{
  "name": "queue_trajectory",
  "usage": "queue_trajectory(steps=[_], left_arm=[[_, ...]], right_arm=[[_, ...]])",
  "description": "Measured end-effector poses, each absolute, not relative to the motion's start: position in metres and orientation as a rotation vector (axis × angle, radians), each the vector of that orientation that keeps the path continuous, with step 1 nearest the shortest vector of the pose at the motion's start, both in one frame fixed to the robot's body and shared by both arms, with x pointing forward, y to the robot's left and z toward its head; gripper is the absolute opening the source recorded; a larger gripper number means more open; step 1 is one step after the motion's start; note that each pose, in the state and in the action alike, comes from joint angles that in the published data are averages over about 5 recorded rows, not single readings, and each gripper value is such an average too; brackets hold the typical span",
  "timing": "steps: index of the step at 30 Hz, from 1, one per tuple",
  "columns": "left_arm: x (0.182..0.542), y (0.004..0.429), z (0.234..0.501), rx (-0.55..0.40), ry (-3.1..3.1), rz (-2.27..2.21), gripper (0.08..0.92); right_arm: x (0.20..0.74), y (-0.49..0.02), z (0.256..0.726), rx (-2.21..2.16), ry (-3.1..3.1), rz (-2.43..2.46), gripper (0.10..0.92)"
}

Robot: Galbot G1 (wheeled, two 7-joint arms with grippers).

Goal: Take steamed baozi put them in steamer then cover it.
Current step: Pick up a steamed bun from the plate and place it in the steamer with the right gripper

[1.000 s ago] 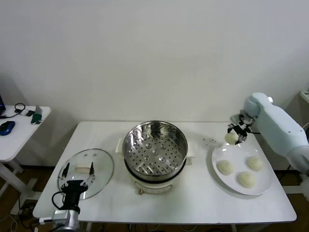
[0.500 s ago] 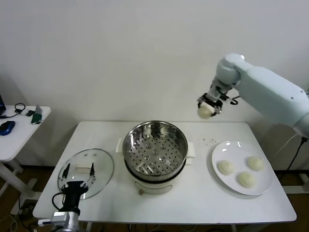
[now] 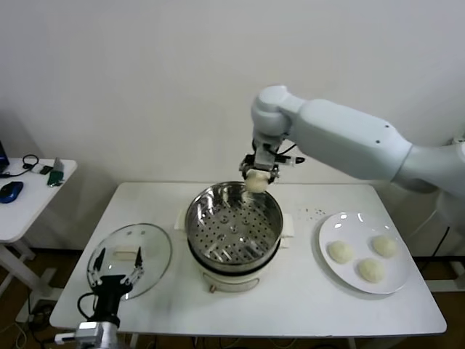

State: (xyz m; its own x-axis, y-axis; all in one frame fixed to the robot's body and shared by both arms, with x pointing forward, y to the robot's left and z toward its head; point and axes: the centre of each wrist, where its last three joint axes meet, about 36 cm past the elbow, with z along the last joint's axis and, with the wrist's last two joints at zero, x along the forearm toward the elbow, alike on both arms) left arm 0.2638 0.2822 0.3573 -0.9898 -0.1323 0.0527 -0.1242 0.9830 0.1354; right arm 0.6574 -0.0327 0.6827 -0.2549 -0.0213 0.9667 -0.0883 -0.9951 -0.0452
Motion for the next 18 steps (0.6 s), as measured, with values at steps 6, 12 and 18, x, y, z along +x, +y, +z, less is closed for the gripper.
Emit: queue_trajectory(steps=[6, 12, 18], left_arm=[[0.265, 0.283, 0.36, 0.194, -3.073, -0.208, 0.823], [0.263, 0.284, 0.361, 0.202, -3.071, -0.201, 0.823], [0.262, 0.285, 0.359, 0.2, -3.065, -0.202, 0.823]], right_arm=[[0.656, -0.005, 0.653, 1.91, -0.017, 2.48, 0.704], [0.657, 0.008, 0.623, 1.912, 0.061, 2.484, 0.704], [0.657, 0.014, 0.597, 1.917, 0.098, 2.48, 0.706]])
